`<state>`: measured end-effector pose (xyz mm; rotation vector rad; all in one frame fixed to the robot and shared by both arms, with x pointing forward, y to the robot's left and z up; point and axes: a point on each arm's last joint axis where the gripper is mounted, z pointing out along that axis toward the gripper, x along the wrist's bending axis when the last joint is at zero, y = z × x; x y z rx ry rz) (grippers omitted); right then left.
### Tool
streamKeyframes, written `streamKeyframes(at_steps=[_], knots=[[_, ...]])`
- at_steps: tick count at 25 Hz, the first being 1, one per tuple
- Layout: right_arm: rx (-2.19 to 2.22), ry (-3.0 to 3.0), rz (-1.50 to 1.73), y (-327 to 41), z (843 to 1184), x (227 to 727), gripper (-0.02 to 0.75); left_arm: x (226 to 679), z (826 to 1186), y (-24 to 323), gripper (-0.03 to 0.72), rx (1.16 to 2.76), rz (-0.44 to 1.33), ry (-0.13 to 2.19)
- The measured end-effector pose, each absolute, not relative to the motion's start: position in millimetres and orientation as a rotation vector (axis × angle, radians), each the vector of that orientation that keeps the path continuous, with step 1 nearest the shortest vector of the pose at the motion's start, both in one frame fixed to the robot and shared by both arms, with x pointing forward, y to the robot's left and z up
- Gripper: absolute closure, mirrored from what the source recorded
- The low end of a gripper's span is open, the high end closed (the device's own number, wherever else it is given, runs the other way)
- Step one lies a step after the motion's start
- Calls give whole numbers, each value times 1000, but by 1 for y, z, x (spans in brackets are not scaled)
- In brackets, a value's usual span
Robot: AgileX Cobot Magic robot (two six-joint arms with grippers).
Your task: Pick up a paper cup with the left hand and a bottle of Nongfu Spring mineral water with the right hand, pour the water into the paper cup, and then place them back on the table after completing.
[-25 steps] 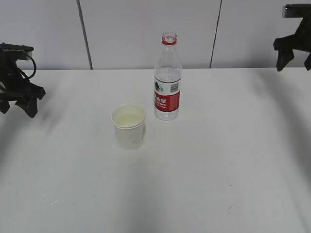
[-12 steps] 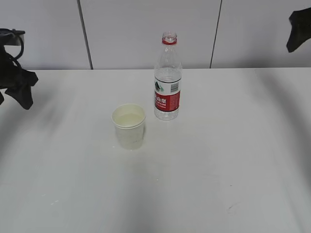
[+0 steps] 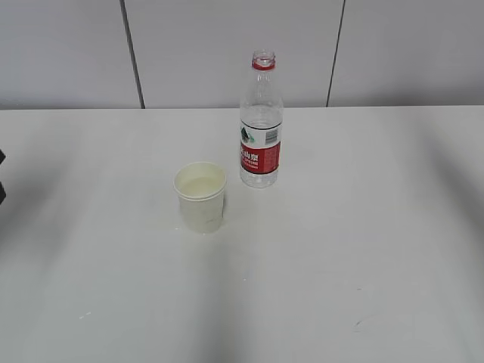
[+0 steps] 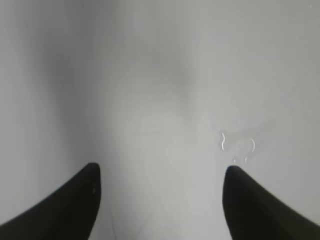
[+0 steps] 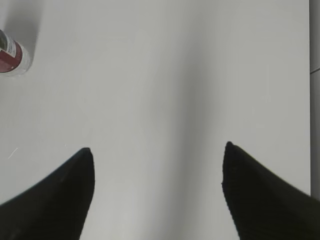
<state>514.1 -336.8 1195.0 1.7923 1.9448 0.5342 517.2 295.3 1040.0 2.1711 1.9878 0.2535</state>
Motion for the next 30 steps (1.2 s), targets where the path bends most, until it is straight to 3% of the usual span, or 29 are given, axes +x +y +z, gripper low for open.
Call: streamKeyframes(at_steps=[5,16,30], knots=[[1779,1941,559,-328,1195,468,150,474,1038,295,219,2156,247,1986],[1829,1991,516,-312,1135,373,150,363,1041,295,219,2099,312,1933],[1722,2086,537,-295,1059,297,150,244,1065,294,219,1818,685,1637]])
